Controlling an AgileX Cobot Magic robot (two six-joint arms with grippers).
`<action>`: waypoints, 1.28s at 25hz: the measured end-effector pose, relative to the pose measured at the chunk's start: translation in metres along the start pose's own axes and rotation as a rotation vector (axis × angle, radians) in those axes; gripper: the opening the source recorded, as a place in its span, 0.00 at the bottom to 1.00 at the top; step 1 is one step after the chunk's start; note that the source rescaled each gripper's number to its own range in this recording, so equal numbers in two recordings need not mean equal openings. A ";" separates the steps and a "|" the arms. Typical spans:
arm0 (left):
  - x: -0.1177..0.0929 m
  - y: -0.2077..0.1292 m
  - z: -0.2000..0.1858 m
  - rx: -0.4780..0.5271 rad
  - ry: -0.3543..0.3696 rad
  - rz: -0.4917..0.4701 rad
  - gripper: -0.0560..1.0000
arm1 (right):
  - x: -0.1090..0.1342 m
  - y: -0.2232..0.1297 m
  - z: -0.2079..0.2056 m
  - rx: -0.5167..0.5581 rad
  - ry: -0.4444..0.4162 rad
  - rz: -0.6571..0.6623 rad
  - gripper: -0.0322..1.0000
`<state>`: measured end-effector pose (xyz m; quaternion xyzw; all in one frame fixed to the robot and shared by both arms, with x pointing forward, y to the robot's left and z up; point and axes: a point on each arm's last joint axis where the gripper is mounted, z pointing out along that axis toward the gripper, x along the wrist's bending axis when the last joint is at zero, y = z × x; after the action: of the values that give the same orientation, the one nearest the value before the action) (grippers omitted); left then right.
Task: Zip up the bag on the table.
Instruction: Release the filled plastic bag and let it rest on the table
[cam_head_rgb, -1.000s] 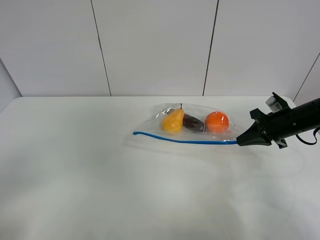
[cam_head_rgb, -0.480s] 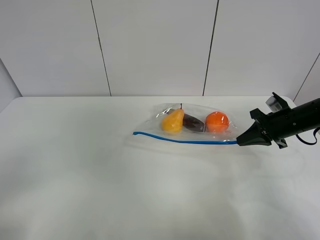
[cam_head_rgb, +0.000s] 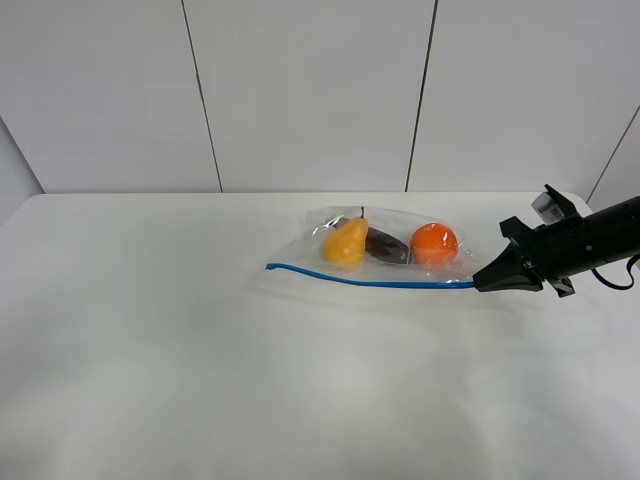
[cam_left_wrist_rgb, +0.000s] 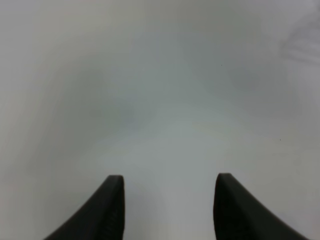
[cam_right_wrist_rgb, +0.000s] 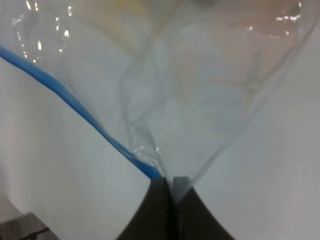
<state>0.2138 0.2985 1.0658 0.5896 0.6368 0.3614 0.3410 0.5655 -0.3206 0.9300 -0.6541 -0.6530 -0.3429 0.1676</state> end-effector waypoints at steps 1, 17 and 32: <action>0.000 0.000 0.000 0.000 0.000 0.000 0.82 | 0.000 0.000 0.000 0.000 0.000 0.000 0.03; 0.000 0.000 0.000 0.000 0.000 0.000 0.82 | -0.001 0.004 0.000 -0.042 -0.010 0.021 0.95; 0.000 0.000 0.000 0.000 0.000 0.000 0.82 | -0.010 0.003 -0.001 -0.030 -0.110 -0.009 1.00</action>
<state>0.2138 0.2985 1.0658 0.5896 0.6368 0.3614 0.3410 0.5689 -0.3285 0.9244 -0.6713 -0.6590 -0.3171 0.1202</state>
